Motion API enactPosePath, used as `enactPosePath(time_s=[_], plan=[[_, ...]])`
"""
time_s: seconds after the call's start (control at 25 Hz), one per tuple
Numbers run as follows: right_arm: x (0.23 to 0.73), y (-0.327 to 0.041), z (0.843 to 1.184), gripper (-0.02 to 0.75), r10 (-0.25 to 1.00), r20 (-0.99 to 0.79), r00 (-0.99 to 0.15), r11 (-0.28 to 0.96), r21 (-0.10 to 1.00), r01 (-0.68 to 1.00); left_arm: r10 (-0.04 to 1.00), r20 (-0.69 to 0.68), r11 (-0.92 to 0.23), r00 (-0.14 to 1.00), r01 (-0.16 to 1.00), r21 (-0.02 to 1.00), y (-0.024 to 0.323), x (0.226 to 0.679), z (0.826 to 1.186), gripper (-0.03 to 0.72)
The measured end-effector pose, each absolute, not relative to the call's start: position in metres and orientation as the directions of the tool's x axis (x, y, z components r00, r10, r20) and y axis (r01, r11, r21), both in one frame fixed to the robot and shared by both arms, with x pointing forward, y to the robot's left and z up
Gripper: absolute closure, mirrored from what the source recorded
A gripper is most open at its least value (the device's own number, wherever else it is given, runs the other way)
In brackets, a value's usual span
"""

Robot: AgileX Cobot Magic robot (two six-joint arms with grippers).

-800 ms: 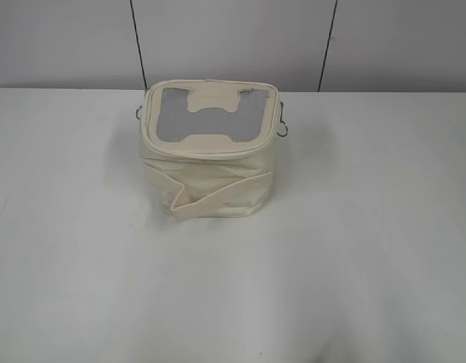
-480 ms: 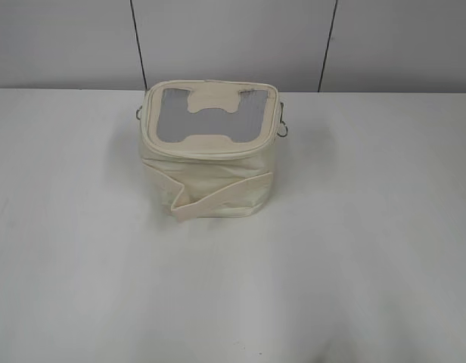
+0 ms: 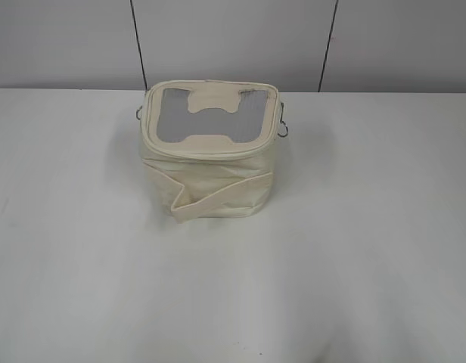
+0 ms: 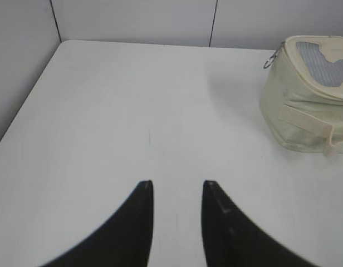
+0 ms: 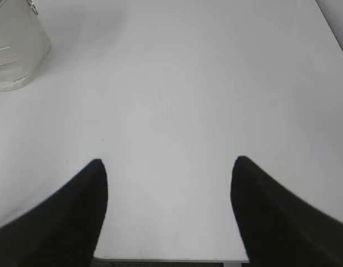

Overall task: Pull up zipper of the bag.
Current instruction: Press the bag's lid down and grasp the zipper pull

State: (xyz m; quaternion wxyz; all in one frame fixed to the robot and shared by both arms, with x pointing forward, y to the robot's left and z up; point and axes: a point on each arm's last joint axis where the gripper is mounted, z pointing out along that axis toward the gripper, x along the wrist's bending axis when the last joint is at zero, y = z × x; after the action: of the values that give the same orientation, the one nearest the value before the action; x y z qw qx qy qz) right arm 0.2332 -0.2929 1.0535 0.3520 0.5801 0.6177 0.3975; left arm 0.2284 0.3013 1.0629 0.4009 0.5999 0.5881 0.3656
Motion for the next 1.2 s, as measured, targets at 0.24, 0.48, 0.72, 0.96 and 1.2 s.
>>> enactPosePath(time_s=[0.24, 0.48, 0.72, 0.96, 1.2], plan=[[0.233, -0.293, 1.054, 0.195, 0.996, 0.029, -0.081, 0.009, 0.9, 0.437, 0.999, -0.033, 0.013, 0.041, 0.412, 0.911, 0.301, 0.228, 1.063, 0.447], [0.243, -0.272, 1.061, 0.238, 0.951, 0.115, -0.287, 0.028, 0.893, 0.45, 0.999, -0.033, 0.013, 0.041, 0.412, 0.911, 0.301, 0.228, 1.063, 0.447], [0.301, -0.248, 1.086, 0.285, 0.824, 0.18, -0.537, 0.071, 0.908, 0.412, 0.999, -0.033, 0.013, 0.041, 0.412, 0.911, 0.301, 0.228, 1.063, 0.447], [0.42, -0.235, 1.092, 0.286, 0.724, 0.231, -0.65, 0.152, 0.866, 0.476, 0.999, -0.033, 0.013, 0.041, 0.412, 0.911, 0.301, 0.228, 1.063, 0.447], [0.545, -0.197, 1.083, 0.287, 0.605, 0.243, -0.758, 0.273, 0.831, 0.485, 0.999, -0.033, 0.013, 0.041, 0.411, 0.911, 0.301, 0.228, 1.063, 0.448]])
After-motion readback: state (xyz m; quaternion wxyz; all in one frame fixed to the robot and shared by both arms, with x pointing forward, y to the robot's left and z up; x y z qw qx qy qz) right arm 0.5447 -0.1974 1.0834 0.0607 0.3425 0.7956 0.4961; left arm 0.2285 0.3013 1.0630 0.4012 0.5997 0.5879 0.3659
